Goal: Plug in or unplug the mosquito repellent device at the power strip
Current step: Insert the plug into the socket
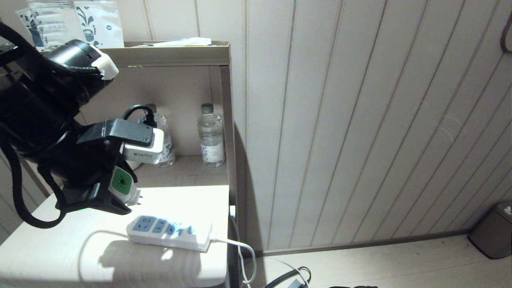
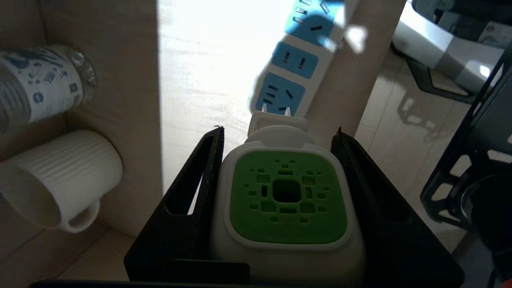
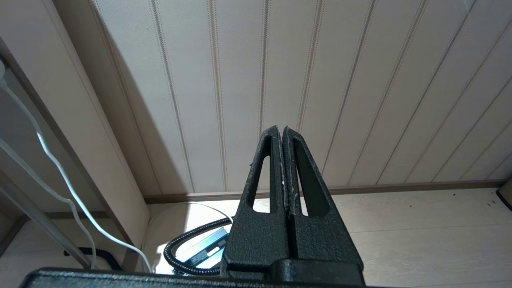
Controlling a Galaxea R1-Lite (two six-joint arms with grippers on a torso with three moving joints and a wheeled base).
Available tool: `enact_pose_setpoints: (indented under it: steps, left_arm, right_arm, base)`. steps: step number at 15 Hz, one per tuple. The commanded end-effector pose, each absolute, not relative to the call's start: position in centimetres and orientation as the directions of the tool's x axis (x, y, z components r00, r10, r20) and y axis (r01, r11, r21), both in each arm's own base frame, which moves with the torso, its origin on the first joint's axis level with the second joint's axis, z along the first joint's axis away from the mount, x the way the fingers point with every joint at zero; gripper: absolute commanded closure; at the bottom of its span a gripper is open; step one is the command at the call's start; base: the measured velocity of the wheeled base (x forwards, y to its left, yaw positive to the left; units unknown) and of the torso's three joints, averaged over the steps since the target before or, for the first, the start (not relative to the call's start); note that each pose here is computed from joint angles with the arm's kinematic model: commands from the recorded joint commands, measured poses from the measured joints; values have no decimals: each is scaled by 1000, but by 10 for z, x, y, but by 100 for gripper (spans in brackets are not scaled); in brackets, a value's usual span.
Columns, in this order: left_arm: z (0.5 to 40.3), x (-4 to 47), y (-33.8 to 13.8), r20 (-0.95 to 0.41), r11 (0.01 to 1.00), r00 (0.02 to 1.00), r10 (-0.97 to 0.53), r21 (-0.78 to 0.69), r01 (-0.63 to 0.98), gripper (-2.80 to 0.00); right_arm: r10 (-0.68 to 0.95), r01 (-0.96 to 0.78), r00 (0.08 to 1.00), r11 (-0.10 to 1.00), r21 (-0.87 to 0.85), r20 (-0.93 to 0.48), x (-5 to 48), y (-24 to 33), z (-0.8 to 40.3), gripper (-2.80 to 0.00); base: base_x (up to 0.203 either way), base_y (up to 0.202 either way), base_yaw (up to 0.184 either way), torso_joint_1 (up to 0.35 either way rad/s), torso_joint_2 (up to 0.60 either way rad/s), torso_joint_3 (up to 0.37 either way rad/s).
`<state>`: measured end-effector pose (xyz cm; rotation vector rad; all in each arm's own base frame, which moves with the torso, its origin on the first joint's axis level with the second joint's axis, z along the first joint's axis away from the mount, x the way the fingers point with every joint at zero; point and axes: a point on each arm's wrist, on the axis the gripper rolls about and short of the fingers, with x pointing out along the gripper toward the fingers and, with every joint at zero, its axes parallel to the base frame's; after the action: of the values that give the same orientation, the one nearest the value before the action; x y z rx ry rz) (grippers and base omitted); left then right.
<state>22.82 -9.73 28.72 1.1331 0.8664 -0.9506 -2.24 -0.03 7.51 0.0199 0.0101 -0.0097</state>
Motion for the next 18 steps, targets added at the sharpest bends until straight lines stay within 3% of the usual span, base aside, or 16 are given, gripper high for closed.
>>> enact_pose_setpoints:
  steps: [1,5,7,18]
  left_arm:
    - [276,241,-103,-942,106,303,-145,289,951,0]
    - [269,256,-110,-974,47,199,-112,195,980,0]
    - [261,261,-115,-982,-28,169,-88,172,985,0]
    - [240,271,-135,-992,-106,123,-15,123,987,0]
  right_arm:
    - [-9,9,1000,1000,20,-9,-22,0,75,0]
    - [-9,9,1000,1000,20,-9,-22,0,75,0]
    - [-9,9,1000,1000,20,-9,-22,0,75,0]
    - [-9,9,1000,1000,20,-10,-22,0,75,0]
  base:
    - [0,0,0,0,0,0]
    - [0,0,0,0,0,0]
    - [0,0,0,0,0,0]
    - [0,0,0,0,0,0]
